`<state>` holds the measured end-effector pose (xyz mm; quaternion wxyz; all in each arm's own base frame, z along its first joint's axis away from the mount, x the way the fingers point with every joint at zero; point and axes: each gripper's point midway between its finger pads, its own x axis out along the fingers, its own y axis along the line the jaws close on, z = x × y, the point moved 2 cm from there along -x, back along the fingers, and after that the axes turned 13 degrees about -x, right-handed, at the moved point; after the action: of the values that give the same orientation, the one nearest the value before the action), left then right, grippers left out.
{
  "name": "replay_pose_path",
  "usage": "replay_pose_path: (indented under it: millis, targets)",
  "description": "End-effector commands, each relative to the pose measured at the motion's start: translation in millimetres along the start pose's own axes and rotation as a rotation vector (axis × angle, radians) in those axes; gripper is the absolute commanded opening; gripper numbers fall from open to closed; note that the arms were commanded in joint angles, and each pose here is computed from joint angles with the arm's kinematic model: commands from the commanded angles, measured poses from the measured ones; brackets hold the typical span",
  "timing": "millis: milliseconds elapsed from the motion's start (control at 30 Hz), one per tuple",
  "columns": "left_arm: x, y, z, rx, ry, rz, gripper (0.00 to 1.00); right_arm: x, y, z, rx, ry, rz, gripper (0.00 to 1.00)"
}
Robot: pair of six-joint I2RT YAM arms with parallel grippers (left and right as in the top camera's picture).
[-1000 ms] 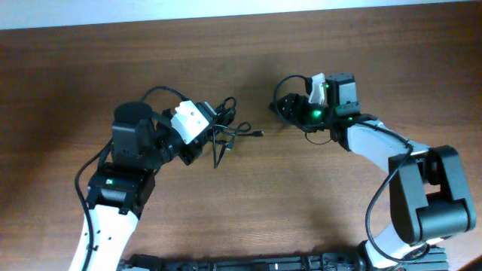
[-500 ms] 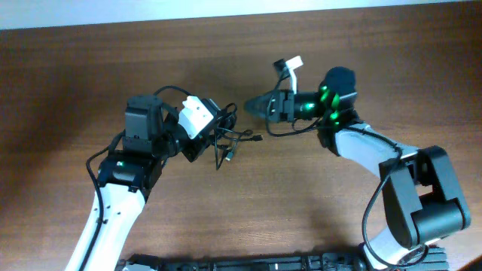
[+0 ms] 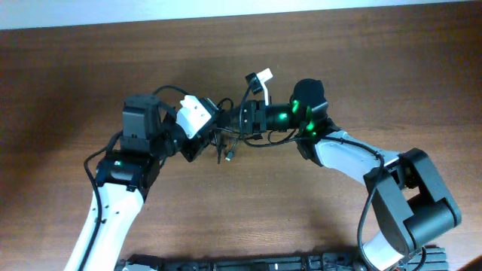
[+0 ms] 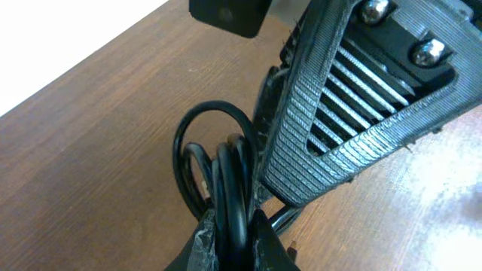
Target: Untangle cables
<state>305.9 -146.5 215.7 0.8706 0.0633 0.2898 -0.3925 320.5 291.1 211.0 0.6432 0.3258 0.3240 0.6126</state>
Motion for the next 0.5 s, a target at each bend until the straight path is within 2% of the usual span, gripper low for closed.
replay_pose_path:
  millis: [0, 467]
  targets:
    - [-0.2, -15.8, -2.8, -0.025, 0.015, -0.086, 0.00, -5.7, 0.6, 21.5, -0.066, -0.097, -0.030, 0.47]
    - [-0.2, -16.1, -5.4, -0.031, 0.026, -0.085, 0.00, -47.1, -26.9, 46.7, -0.029, -0.197, -0.132, 0.44]
